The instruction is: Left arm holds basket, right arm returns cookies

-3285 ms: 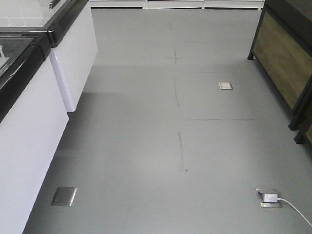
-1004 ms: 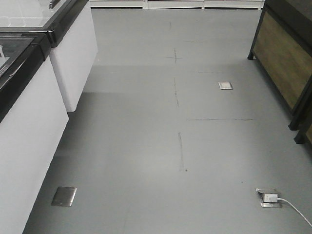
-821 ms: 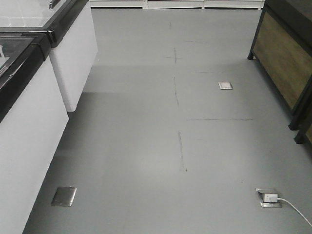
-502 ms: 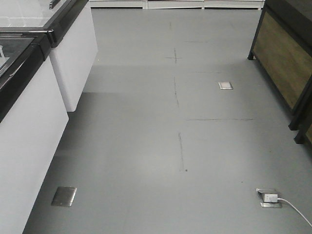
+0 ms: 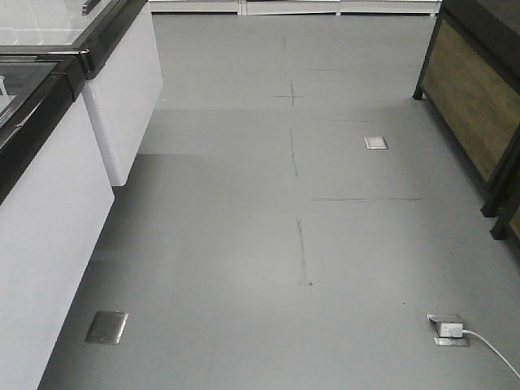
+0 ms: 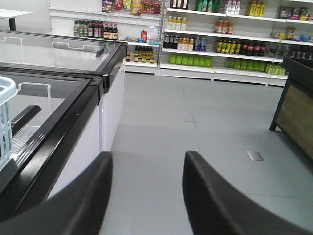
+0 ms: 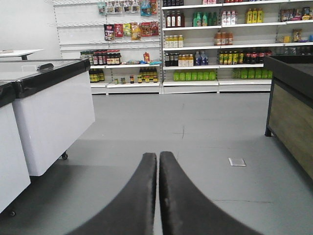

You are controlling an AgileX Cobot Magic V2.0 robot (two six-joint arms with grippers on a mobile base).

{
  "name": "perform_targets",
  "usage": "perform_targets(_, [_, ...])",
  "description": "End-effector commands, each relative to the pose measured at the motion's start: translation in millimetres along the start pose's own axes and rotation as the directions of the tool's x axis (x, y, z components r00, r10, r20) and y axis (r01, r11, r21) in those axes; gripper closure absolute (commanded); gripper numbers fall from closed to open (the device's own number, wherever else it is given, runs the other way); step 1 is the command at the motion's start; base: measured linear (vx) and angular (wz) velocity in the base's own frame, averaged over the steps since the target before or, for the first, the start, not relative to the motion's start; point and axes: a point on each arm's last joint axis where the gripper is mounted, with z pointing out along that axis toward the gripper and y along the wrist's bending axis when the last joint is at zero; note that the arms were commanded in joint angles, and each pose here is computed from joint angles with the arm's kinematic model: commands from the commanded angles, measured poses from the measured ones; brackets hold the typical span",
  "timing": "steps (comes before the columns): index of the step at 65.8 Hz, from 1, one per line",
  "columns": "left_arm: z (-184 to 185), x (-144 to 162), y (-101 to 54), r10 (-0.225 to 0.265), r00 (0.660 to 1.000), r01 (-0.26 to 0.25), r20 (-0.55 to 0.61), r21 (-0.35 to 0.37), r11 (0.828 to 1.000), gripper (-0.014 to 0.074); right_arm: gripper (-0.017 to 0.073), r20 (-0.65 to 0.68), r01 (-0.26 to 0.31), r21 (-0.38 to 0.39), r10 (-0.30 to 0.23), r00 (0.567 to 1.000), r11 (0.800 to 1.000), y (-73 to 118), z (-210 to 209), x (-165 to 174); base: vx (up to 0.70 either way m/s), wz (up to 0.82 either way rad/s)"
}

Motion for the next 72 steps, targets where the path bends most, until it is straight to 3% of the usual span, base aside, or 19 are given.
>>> perform_targets(1, [-0.2,-16.5,-1.6,-0.015,0.996,0.014,0.09,0.013,1.0,0.0181,0.0566,0.079,0.015,0.002,-0.015,0.997,1.0,0.0,-1.1,-6.3,0.0,0.0])
perform_targets(8, [-0.2,-16.4,-1.7,-0.019,0.996,0.018,0.09,0.014,1.0,0.0174,0.0566,0.079,0.015,0.002,-0.015,0.997,1.0,0.0,-1.1,-6.3,0.0,0.0])
perform_targets(16, [0.0,-13.5,-2.5,-0.062,0.996,0.061,0.056,0.024,0.998,0.0174,0.0566,0.079,0.015,0.002,-0.015,0.997,1.0,0.0,-1.1,-6.3,0.0,0.0])
perform_targets(22, [1.1,-16.3,-3.7,-0.17,0.984,0.168,0.05,0.04,0.985,0.0179,0.0566,0.079,0.015,0.002,-0.015,0.997,1.0,0.0,-1.1,-6.3,0.0,0.0])
perform_targets(28, [8.8,-21.6,-4.3,-0.311,0.95,0.31,0.012,0.036,0.95,0.0183,0.0566,0.079,0.015,0.002,-0.015,0.997,1.0,0.0,-1.1,-6.3,0.0,0.0])
perform_targets(39, [49.4,-30.9,-3.7,-0.457,0.881,0.454,-0.12,-0.056,0.889,0.0186,0.0566,0.079,0.015,0.002,-0.015,0.997,1.0,0.0,-1.1,-6.3,0.0,0.0])
perform_targets(52, [104.3,-57.8,-6.0,-0.559,0.803,0.542,-0.205,-0.138,0.829,0.0186,0.0566,0.08,0.015,0.002,-0.015,0.997,1.0,0.0,-1.1,-6.4,0.0,0.0])
perform_targets(58, [125.3,-76.4,-5.2,-0.579,0.786,0.556,-0.217,-0.162,0.815,0.0186,0.0566,0.08,0.015,0.002,-0.015,0.997,1.0,0.0,-1.1,-6.4,0.0,0.0])
perform_targets(64, [138.1,-95.2,7.7,-0.612,0.756,0.562,-0.232,-0.247,0.789,0.0186,0.0566,0.08,0.015,0.002,-0.015,0.997,1.0,0.0,-1.1,-6.4,0.0,0.0])
perform_targets(72, [139.4,-117.8,37.5,-0.661,0.713,0.563,-0.233,-0.373,0.738,0.0186,0.0566,0.08,0.015,0.002,-0.015,0.997,1.0,0.0,-1.1,-6.4,0.0,0.0])
